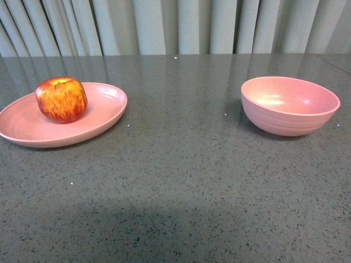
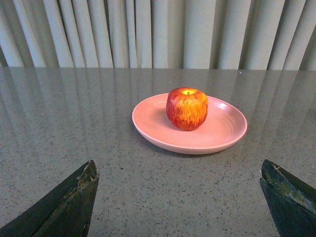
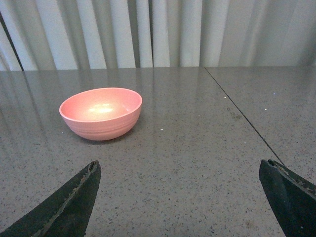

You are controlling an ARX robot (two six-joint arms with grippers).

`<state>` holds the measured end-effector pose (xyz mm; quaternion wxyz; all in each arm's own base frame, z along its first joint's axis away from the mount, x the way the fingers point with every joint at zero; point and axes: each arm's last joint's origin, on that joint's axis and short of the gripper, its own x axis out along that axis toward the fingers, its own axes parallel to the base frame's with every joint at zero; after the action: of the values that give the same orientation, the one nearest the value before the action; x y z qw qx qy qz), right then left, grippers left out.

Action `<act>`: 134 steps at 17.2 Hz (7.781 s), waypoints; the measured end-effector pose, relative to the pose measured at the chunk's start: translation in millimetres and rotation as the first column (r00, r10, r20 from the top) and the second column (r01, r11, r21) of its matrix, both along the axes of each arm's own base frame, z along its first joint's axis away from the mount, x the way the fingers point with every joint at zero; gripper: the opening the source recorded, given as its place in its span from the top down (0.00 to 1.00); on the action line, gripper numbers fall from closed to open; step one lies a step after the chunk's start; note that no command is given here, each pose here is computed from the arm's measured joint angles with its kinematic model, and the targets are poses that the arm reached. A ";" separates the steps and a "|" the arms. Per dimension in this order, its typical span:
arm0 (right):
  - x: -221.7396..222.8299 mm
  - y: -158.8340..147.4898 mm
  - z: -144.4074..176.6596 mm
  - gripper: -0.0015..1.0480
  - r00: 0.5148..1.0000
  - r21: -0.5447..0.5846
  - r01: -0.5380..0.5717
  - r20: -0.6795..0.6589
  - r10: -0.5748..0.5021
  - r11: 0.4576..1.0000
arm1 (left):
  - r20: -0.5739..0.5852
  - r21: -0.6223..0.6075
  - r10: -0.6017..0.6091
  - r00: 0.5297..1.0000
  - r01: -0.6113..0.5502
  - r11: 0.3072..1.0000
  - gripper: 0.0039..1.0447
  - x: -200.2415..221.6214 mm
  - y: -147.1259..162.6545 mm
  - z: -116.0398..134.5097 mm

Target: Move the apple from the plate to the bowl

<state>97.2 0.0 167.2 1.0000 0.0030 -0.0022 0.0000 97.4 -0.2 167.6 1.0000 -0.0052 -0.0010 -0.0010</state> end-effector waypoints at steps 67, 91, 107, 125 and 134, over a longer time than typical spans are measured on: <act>292.0 54.6 74.3 0.97 0.782 0.114 -0.062 -0.612 0.120 0.991 | 0.000 0.000 0.000 1.000 0.000 1.000 0.06 0.0 0.0 0.0; 307.2 198.5 42.2 0.97 0.677 0.160 -0.271 -0.669 0.305 0.949 | 0.000 0.000 0.000 1.000 0.000 1.000 0.06 0.0 0.0 0.0; 227.4 106.2 155.4 0.06 0.906 0.235 -0.275 -0.260 0.333 0.932 | 0.000 0.000 0.000 1.000 0.000 1.000 0.06 0.0 0.0 0.0; 0.9 0.0 28.2 0.99 1.000 0.008 -0.001 -0.016 0.001 1.000 | 0.000 0.000 0.000 1.000 0.000 1.000 0.06 0.0 0.0 0.0; 0.6 0.0 11.3 0.98 1.000 0.001 0.000 -0.008 0.000 1.000 | 0.000 0.000 0.000 1.000 0.000 1.000 0.06 0.0 0.0 0.0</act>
<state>97.8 0.0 178.6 1.0000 0.0035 0.0020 0.0002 97.4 -0.2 167.5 1.0000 -0.0052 -0.0009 -0.0010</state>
